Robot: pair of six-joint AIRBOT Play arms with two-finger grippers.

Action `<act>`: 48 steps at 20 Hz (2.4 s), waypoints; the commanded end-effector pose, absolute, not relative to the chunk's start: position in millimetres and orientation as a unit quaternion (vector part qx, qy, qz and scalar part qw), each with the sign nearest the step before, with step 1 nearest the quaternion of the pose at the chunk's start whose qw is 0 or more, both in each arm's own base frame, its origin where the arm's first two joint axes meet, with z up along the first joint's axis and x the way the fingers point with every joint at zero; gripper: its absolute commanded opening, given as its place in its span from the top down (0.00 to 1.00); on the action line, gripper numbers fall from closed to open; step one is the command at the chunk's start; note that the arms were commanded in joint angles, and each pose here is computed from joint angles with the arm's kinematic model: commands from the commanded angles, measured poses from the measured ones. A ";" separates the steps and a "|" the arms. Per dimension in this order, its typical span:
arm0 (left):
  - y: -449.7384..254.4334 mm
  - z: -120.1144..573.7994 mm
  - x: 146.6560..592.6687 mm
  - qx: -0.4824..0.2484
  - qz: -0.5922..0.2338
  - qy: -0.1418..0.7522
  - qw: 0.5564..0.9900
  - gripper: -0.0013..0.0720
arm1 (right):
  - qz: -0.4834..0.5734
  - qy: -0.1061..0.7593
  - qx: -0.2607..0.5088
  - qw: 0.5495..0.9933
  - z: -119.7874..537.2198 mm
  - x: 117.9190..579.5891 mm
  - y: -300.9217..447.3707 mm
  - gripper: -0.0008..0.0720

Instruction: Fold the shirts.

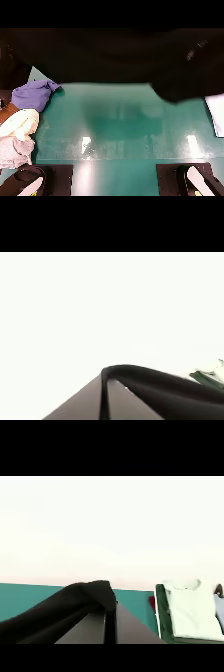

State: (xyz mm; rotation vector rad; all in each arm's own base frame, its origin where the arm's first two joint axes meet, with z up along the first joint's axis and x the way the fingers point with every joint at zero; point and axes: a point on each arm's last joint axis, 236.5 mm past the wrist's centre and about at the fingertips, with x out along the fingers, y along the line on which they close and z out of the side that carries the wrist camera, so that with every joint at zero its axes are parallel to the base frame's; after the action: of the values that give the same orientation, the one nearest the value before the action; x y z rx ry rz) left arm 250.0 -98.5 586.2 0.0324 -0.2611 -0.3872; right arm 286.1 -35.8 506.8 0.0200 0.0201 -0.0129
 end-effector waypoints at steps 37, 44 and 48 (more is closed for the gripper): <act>-72.9 30.4 345.7 -0.076 -0.113 0.620 0.773 0.42 | -0.003 0.584 0.176 0.792 78.1 354.8 -82.8 0.62; -122.3 -34.0 237.3 -0.227 -0.139 0.639 0.722 0.42 | 0.011 0.547 0.200 0.813 83.3 346.7 -61.3 0.63; -130.1 -53.7 220.9 -0.256 -0.136 0.652 0.701 0.42 | 0.024 0.549 0.210 0.809 85.9 344.9 -53.3 0.63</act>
State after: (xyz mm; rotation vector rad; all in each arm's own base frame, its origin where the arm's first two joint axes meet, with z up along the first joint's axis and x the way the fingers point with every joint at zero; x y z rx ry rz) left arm 234.3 -118.5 -41.7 -0.4805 1.4439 -0.2952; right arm 346.2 -60.8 83.5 0.4281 1.1798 0.0303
